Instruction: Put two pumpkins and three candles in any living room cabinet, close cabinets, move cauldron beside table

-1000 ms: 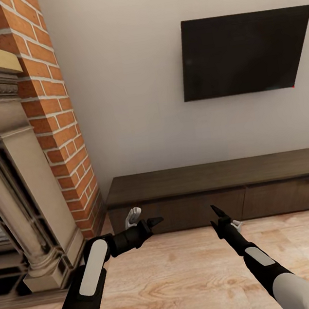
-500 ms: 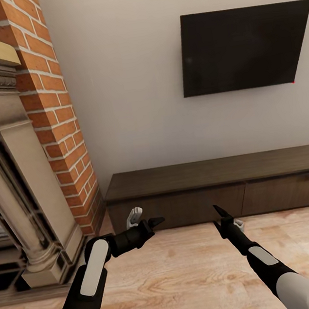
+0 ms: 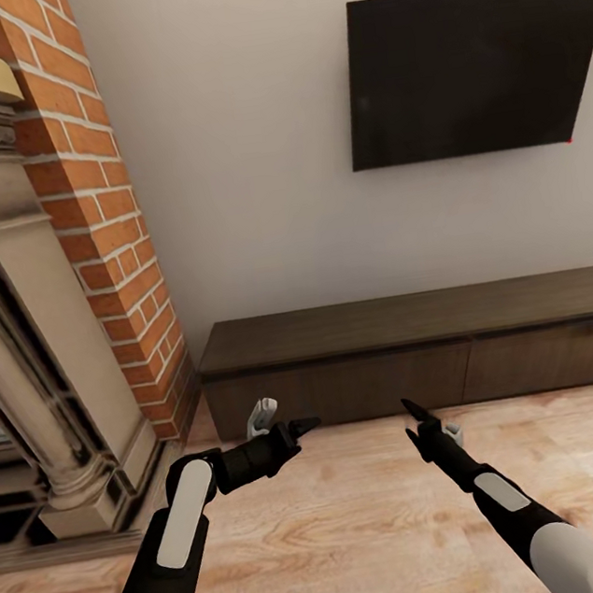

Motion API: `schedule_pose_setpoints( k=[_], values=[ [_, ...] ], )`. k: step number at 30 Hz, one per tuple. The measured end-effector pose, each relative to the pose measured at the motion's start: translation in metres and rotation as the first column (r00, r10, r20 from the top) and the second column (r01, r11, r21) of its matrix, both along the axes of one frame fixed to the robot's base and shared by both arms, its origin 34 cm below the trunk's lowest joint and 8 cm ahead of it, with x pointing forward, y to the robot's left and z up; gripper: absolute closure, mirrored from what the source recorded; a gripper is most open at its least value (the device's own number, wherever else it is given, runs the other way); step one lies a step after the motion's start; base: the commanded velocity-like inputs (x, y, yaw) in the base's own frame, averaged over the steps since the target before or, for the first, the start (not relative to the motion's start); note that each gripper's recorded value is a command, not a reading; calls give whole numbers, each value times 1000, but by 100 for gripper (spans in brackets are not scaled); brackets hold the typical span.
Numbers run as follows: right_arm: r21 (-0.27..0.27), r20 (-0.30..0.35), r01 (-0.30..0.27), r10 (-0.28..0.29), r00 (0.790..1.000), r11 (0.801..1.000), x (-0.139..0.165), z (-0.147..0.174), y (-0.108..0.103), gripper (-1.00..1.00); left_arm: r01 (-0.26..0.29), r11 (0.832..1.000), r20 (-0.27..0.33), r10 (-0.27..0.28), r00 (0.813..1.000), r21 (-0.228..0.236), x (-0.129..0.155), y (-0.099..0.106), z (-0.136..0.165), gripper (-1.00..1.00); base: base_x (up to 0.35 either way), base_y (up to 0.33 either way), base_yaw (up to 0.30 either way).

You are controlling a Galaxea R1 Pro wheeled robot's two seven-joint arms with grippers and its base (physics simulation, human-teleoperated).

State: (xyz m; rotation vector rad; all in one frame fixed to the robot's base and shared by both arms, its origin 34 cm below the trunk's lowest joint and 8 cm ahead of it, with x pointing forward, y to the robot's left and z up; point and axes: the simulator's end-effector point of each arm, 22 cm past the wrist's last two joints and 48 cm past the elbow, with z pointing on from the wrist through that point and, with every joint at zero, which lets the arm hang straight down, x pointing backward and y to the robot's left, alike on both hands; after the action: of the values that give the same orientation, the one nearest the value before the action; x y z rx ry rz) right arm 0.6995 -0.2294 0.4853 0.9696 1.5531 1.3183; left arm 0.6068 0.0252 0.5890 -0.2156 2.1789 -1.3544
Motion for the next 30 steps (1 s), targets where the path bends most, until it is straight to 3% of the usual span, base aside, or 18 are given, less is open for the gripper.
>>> schedule_pose_setpoints(
  k=[14,30],
  values=[
    [-18,-44,-20,19,999,1000,-3,-35,3,-100,4,1000,-52,-5,999,-12,3,-2,-29,-100,0,0,0],
    [-22,-40,-18,17,999,1000,-1,-33,3,-100,7,1000,-50,-8,999,-19,3,-2,-28,-100,0,0,0]
  ],
)
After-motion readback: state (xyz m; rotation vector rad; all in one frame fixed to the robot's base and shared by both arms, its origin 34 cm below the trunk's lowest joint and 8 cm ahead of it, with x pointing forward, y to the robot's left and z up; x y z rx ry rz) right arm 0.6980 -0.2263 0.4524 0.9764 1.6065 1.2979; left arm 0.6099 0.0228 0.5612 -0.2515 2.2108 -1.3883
